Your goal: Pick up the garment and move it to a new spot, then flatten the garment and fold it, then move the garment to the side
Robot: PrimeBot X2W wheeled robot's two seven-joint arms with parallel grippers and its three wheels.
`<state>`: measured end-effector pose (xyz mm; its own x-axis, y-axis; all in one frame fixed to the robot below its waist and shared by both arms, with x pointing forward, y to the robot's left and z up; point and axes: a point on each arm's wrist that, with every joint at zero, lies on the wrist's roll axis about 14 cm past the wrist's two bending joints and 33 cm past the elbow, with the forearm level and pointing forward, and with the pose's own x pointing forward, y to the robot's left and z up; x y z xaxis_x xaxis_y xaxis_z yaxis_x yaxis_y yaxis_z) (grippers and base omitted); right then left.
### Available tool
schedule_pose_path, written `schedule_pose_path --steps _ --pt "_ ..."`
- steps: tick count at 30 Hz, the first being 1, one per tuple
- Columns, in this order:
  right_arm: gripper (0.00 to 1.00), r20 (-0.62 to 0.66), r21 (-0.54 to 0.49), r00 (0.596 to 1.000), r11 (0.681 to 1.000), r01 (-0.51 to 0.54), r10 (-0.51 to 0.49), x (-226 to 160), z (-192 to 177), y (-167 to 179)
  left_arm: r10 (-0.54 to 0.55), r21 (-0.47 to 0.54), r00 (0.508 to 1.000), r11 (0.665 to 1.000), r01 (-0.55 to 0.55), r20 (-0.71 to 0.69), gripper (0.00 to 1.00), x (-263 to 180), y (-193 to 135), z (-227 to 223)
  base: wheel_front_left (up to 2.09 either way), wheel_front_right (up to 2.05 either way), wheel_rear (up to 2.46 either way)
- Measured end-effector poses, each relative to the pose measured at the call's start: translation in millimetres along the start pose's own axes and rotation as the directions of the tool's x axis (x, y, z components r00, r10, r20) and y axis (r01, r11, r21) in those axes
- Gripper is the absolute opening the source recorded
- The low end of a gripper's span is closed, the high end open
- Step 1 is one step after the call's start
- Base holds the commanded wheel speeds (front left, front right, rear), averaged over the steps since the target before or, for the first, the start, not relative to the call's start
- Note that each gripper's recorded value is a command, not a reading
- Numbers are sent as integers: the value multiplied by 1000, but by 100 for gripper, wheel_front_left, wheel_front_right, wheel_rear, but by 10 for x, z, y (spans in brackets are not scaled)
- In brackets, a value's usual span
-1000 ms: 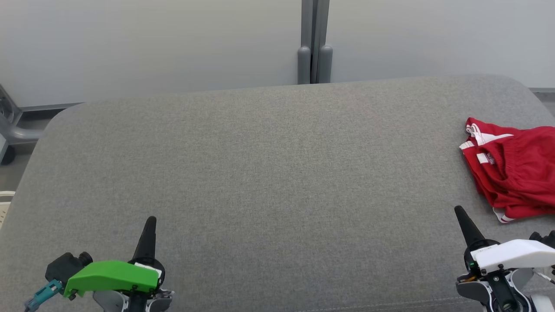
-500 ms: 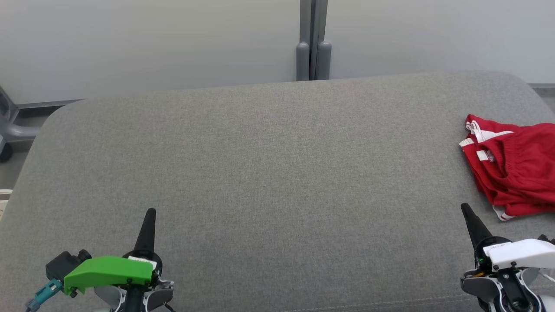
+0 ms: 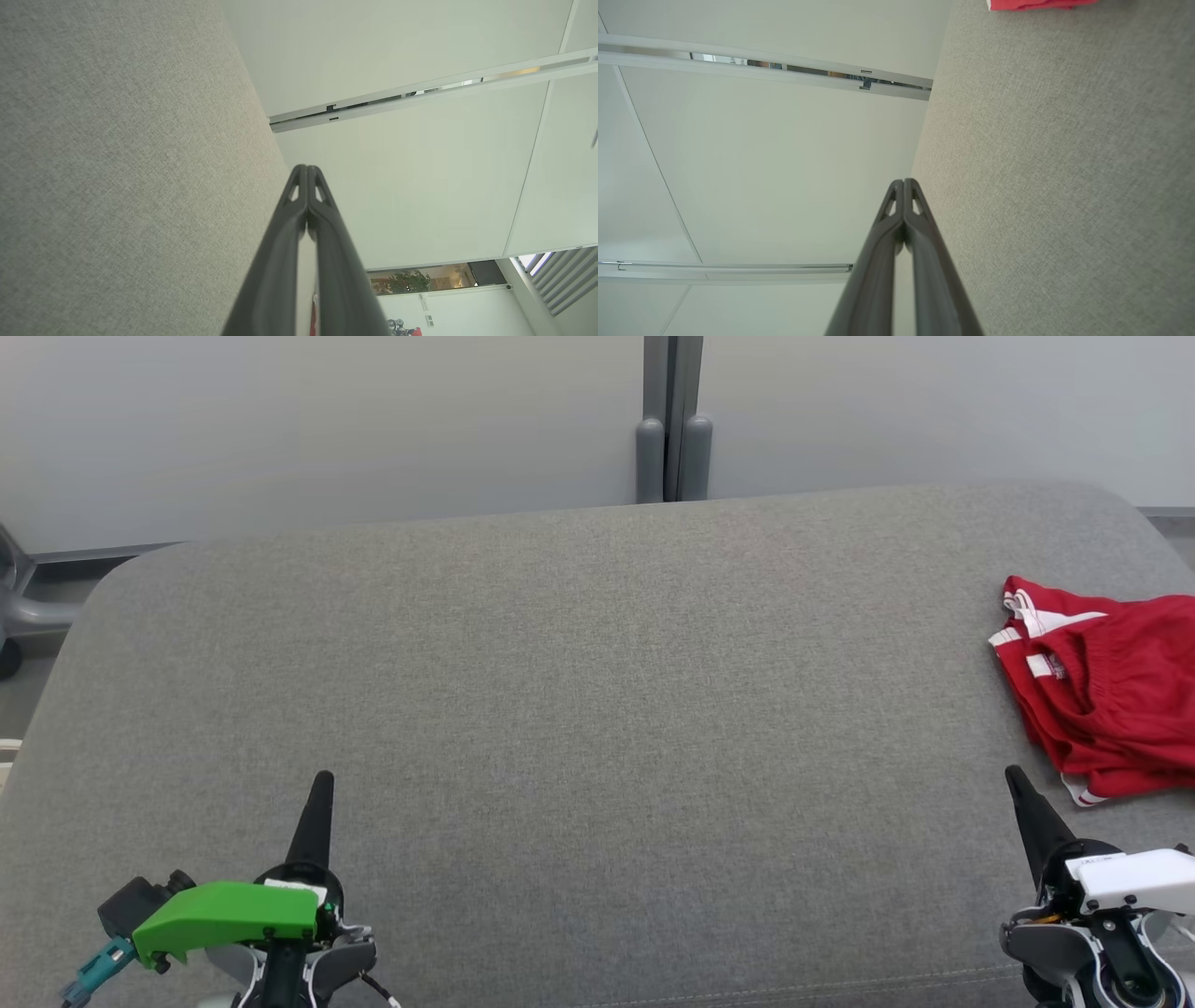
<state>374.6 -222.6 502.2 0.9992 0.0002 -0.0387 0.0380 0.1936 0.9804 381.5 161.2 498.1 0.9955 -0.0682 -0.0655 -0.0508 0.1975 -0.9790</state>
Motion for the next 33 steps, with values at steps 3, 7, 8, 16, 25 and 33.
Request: schedule_pose_path --steps 3,7,8,16,25,33 --pt "0 2 21 1000 1000 -2 2 4 14 -1 -7 -19 1000 1000 7 2 0 12 -11 2 0 0 0" --pt "0 11 50 1000 999 -7 6 12 39 2 -15 -45 1000 999 16 11 0 31 -26 13 0 0 0" --pt "0 10 57 1000 998 -8 8 13 44 3 -17 -55 1000 998 17 11 0 33 -26 11 0 0 0" --pt "0 24 111 1000 994 -18 15 26 91 7 -28 -109 999 994 30 20 0 61 -41 7 0 0 0" --pt "0 37 166 999 986 -25 19 30 136 -7 -39 -170 999 985 44 34 0 87 -52 13 0 0 0" --pt "0 46 197 999 980 -32 23 36 164 -6 -47 -195 998 979 54 42 0 105 -66 17 0 0 0"
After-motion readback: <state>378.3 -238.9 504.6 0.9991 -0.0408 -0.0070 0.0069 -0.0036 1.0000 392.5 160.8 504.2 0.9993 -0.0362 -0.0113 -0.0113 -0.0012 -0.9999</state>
